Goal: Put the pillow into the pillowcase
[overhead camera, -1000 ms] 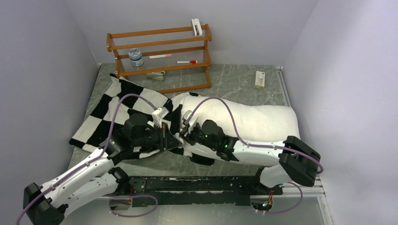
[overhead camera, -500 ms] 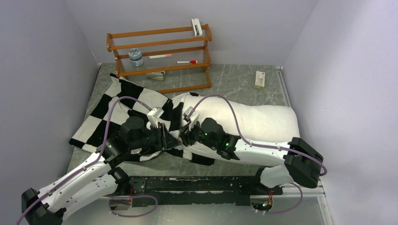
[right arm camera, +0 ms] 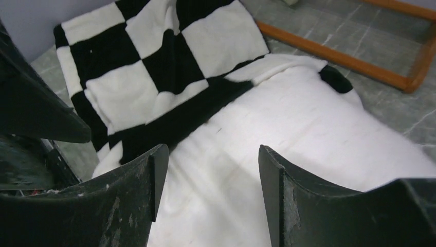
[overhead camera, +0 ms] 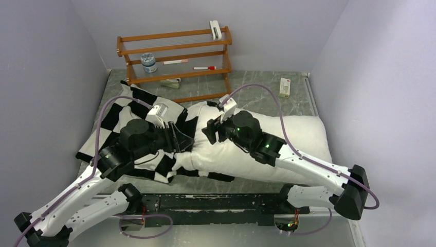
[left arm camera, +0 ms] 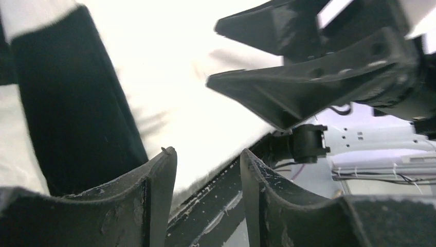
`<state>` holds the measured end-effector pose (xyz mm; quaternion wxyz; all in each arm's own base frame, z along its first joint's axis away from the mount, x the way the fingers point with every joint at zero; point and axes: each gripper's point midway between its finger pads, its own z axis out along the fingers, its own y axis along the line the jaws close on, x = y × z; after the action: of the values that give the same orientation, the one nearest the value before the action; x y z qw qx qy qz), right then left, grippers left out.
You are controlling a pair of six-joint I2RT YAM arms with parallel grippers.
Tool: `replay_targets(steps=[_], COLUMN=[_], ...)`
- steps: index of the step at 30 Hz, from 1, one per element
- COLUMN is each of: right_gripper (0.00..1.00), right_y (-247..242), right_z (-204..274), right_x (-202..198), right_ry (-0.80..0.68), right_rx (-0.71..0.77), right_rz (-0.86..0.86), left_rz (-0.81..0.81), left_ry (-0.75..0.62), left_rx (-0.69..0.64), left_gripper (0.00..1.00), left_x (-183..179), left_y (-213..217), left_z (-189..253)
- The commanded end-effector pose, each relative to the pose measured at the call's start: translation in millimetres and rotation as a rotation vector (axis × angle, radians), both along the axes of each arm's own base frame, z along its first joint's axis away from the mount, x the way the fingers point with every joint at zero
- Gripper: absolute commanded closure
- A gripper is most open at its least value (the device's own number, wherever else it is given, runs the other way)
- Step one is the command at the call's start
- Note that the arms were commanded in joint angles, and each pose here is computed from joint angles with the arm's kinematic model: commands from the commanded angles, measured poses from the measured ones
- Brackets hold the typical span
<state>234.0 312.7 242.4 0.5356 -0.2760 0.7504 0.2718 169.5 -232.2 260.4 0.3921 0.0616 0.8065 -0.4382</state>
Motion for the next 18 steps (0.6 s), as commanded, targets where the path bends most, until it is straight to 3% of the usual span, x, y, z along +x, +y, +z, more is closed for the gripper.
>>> replay_targets(steps=[1,5,10,18], right_gripper=[0.32,0.30,0.07,0.09], right_y=[-13.6,-20.0,-35.9,-51.9], right_z=[16.1,34.1,28.3,-48.6], right_x=[6.2,30.0,70.5,109.3], right_ry=[0.022,0.008,0.049,0.251], right_rx=[-0.016,-0.013,-0.044,-0.092], right_rz=[-0.051,-0.059,-0.038,0.090], left_rz=[0.094,0.198,0.298,0.312], left_ry=[-0.004,-0.016,-0.077,-0.082], left_rx=[0.113,0.259,0.361,0.389], left_gripper=[0.47,0.46,0.41,0.39], left_x=[18.3,47.4,85.8,141.5], left_y=[12.0,21.9,24.3,-4.4], left_z=[-10.5,-21.3,-23.2,-52.6])
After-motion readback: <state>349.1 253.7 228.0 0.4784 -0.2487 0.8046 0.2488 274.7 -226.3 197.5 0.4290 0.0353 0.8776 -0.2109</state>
